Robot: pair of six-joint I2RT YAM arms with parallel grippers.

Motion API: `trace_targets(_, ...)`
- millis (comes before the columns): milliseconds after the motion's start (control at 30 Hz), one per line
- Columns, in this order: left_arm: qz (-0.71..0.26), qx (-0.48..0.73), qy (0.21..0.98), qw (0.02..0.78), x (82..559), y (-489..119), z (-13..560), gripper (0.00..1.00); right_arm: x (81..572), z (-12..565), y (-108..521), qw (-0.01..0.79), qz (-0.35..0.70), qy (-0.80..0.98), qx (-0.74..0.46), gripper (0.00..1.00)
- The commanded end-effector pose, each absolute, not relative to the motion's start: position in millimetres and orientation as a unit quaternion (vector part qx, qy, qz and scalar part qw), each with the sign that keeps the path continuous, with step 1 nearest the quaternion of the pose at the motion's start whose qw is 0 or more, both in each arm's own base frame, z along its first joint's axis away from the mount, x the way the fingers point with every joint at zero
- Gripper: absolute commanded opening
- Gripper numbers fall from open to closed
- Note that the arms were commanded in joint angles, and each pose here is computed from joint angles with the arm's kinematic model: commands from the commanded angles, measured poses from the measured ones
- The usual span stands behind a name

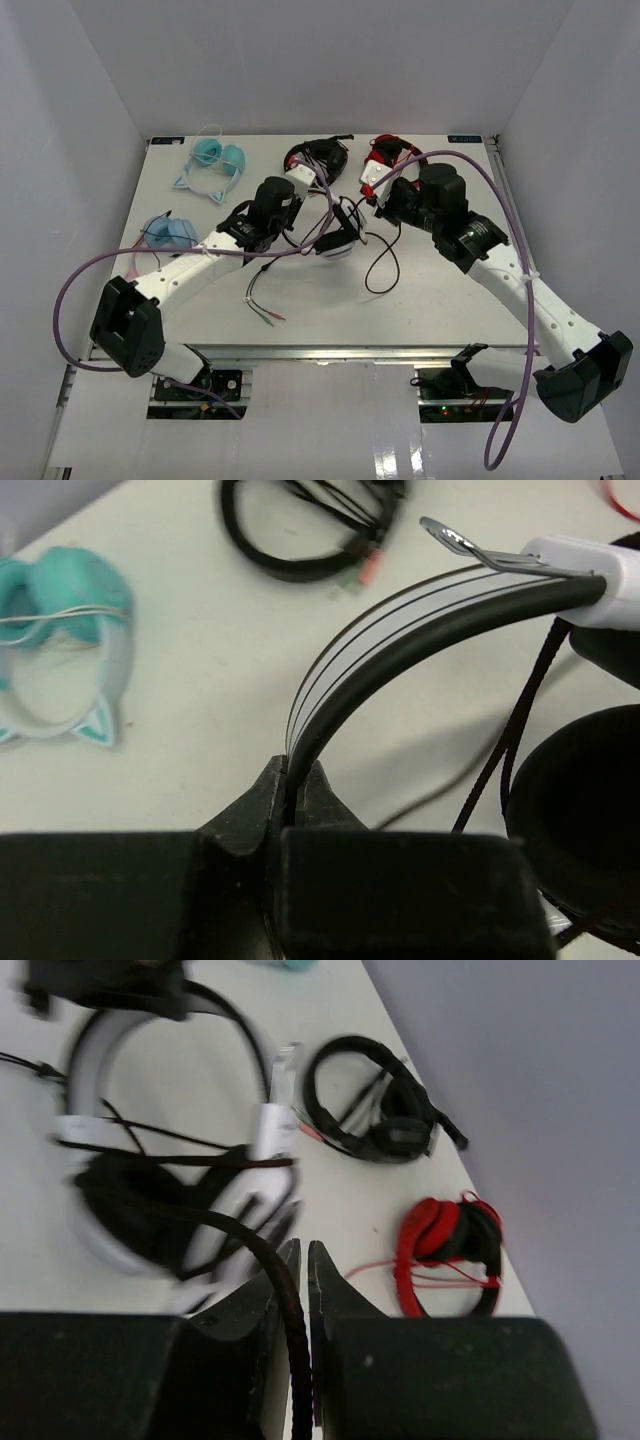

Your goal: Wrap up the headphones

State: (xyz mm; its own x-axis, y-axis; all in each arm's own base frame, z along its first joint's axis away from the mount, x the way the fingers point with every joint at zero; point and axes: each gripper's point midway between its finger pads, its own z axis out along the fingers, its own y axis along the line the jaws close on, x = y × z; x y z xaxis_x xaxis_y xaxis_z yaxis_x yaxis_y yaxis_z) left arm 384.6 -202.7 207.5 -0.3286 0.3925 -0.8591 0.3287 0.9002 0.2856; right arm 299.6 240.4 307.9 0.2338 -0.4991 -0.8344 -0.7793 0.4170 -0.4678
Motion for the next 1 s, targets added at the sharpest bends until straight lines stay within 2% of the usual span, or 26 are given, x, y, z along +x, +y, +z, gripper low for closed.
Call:
trace_targets(0,-0.136,0.325,0.749,0.562,321.9,-246.1,256.2,0.0,345.6,316.9,204.9,0.61,-0.021,0.624,-0.487,0.23)
trace_targets(67,-0.174,0.35,0.728,0.563,301.2,-251.6,262.9,0.0,352.9,305.4,197.6,0.605,-0.02,0.638,-0.476,0.29)
trace_targets(167,-0.221,0.365,0.702,0.57,277.9,-255.6,280.1,0.0,359.0,288.1,192.8,0.594,0.012,0.655,-0.466,0.29)
trace_targets(300,-0.27,0.332,0.686,0.589,262.3,-256.0,319.1,0.0,352.3,250.5,196.2,0.56,0.115,0.674,-0.468,0.12)
trace_targets(367,-0.3,0.324,0.671,0.595,254.7,-260.3,337.9,0.0,332.4,241.5,216.4,0.543,0.208,0.651,-0.488,0.13)
trace_targets(500,-0.388,0.28,0.64,0.602,242.7,-274.7,390.2,0.0,278.5,230.6,250.2,0.483,0.396,0.591,-0.511,0.24)
trace_targets(600,-0.438,0.222,0.606,0.626,245.1,-277.6,440.6,0.0,251.5,239.0,263.2,0.455,0.491,0.546,-0.503,0.32)
trace_targets(667,-0.466,0.186,0.57,0.651,250.2,-278.7,477.5,0.0,240.0,241.7,267.4,0.435,0.531,0.533,-0.496,0.39)
trace_targets(833,-0.523,0.053,0.495,0.692,272.3,-266.0,554.8,0.0,226.1,242.3,280.7,0.378,0.597,0.533,-0.466,0.43)
trace_targets(967,-0.486,-0.054,0.491,0.721,312.3,-247.1,574.7,0.0,212.8,240.7,289.7,0.359,0.618,0.52,-0.467,0.43)
